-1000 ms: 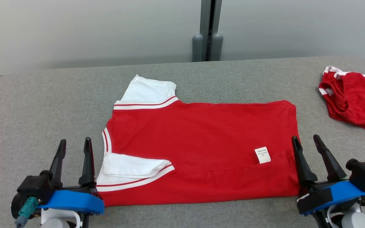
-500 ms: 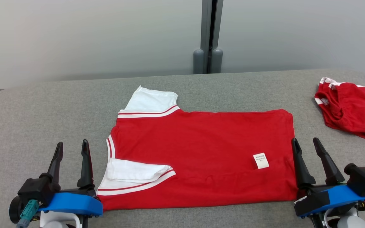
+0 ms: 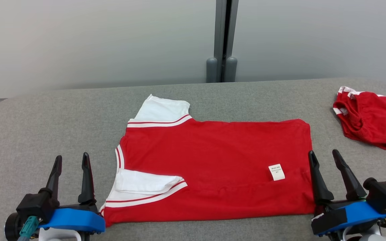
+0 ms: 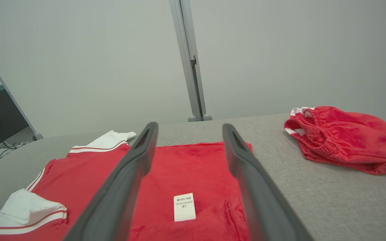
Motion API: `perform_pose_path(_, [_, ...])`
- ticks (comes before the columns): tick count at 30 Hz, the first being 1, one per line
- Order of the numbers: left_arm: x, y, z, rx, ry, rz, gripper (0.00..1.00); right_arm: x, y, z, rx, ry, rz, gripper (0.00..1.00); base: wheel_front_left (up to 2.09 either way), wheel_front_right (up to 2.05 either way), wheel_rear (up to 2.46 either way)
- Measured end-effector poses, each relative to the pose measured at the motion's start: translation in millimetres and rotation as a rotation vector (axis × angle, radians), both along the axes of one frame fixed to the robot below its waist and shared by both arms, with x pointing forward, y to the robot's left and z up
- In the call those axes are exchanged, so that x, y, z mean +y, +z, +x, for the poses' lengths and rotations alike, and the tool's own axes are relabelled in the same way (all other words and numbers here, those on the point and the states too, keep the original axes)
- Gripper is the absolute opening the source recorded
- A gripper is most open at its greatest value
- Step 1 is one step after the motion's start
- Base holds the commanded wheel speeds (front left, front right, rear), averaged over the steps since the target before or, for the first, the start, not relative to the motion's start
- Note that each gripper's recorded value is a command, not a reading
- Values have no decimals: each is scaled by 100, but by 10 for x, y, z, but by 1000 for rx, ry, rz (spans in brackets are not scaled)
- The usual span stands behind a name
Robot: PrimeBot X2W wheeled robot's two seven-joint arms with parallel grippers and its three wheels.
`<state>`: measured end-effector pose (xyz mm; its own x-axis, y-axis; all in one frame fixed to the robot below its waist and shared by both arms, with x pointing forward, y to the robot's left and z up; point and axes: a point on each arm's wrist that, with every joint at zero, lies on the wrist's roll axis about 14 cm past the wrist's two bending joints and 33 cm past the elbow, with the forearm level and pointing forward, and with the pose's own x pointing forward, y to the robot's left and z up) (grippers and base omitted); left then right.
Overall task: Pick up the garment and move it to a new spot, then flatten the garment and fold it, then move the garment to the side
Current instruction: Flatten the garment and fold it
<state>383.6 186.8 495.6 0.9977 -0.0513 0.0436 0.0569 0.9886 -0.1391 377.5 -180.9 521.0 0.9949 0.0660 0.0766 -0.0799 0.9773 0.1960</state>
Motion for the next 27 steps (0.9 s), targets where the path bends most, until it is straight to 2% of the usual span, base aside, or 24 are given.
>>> perform_pose_path(21, [1, -50, 12, 13, 5, 19, 100, 106, -35, 18, 18, 26, -32, 100, 0, 0, 0])
perform_pose_path(27, [-5, -48, 168, 11, -10, 32, 100, 19, -90, 94, 34, -3, -28, 100, 0, 0, 0])
